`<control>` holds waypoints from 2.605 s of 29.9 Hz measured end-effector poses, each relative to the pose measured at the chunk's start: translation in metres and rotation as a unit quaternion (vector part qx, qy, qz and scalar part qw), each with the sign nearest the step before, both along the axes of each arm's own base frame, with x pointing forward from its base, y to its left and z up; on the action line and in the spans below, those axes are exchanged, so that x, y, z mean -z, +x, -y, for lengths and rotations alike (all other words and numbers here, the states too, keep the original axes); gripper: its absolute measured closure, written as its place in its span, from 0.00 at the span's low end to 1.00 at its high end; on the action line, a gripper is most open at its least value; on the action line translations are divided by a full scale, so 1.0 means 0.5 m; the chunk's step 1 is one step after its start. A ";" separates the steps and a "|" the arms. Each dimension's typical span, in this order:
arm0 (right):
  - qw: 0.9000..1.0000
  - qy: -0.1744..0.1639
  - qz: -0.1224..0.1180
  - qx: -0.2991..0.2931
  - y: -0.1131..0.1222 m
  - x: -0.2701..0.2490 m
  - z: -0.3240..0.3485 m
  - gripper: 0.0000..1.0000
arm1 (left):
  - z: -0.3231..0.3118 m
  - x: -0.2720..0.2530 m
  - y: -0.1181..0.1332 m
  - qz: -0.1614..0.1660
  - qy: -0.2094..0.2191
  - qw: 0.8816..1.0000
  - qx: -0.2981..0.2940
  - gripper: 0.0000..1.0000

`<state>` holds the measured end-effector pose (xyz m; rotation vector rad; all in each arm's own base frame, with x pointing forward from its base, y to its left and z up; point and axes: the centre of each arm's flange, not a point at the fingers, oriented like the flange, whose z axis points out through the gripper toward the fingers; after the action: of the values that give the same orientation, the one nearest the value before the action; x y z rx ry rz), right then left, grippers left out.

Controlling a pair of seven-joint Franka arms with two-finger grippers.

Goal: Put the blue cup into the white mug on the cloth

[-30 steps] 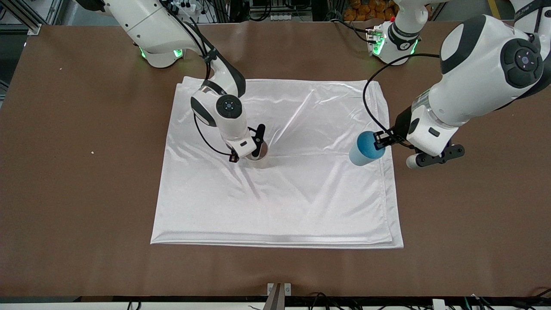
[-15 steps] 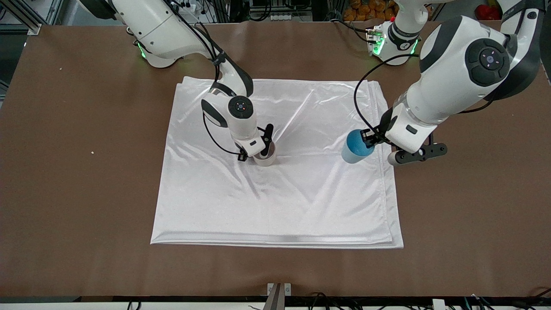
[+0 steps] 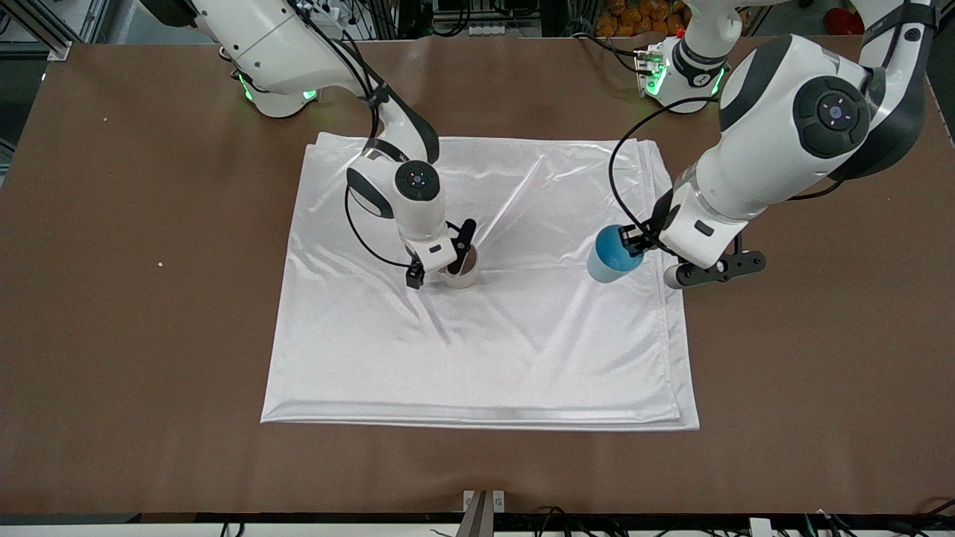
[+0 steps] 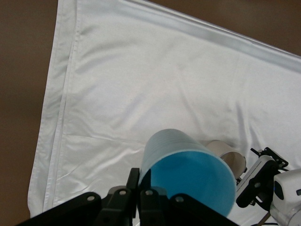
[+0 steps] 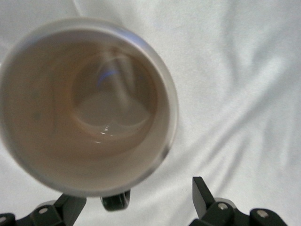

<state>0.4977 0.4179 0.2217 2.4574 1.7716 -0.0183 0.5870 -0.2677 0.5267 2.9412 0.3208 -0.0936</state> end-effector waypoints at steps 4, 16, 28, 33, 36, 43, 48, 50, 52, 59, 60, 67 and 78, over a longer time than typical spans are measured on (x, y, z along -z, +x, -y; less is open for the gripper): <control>1.000 -0.009 0.010 0.004 0.006 -0.073 0.003 0.00 | 0.025 0.000 -0.012 -0.002 0.000 1.000 0.002 0.96; 0.997 -0.018 0.063 0.033 0.008 -0.337 0.048 0.00 | 0.143 0.018 -0.071 -0.001 0.018 0.999 0.050 0.96; 0.991 -0.003 0.108 0.077 0.005 -0.534 0.130 0.00 | 0.316 0.130 -0.149 0.017 0.089 0.993 0.078 0.96; 0.989 -0.002 0.110 0.096 -0.002 -0.579 0.160 0.00 | 0.362 0.177 -0.168 0.013 0.095 0.993 0.072 0.96; 0.988 -0.004 0.112 0.109 0.001 -0.600 0.185 0.00 | 0.377 0.197 -0.166 0.013 0.087 0.994 0.060 0.96; 0.983 -0.009 0.093 0.160 -0.003 -0.658 0.268 0.00 | 0.403 0.229 -0.163 0.013 0.072 0.997 0.037 0.96; 0.977 -0.017 0.078 0.195 -0.015 -0.701 0.332 0.00 | 0.421 0.245 -0.164 0.017 0.059 0.998 0.026 0.96; 0.975 -0.021 0.069 0.211 -0.017 -0.712 0.360 0.00 | 0.432 0.253 -0.166 0.018 0.054 0.998 0.020 0.96; 0.972 -0.023 0.063 0.226 -0.016 -0.719 0.386 0.00 | 0.444 0.263 -0.169 0.019 0.047 0.999 0.014 0.96; 0.961 -0.012 0.049 0.270 -0.002 -0.741 0.464 0.00 | 0.490 0.313 -0.193 0.019 0.039 0.999 0.013 0.96; 0.960 -0.010 0.048 0.277 0.001 -0.746 0.475 0.00 | 0.496 0.319 -0.197 0.019 0.040 0.999 0.015 0.96; 0.938 0.015 0.045 0.344 0.023 -0.776 0.544 0.00 | 0.524 0.349 -0.222 0.022 0.053 0.998 0.027 0.96; 0.860 0.043 0.064 0.505 0.040 -0.811 0.599 0.00 | 0.541 0.383 -0.233 0.025 0.056 0.998 0.031 0.96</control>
<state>0.5177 0.1182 0.6273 3.0306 0.2738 0.1329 0.4707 -0.5384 0.3352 3.0599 0.2356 -0.0114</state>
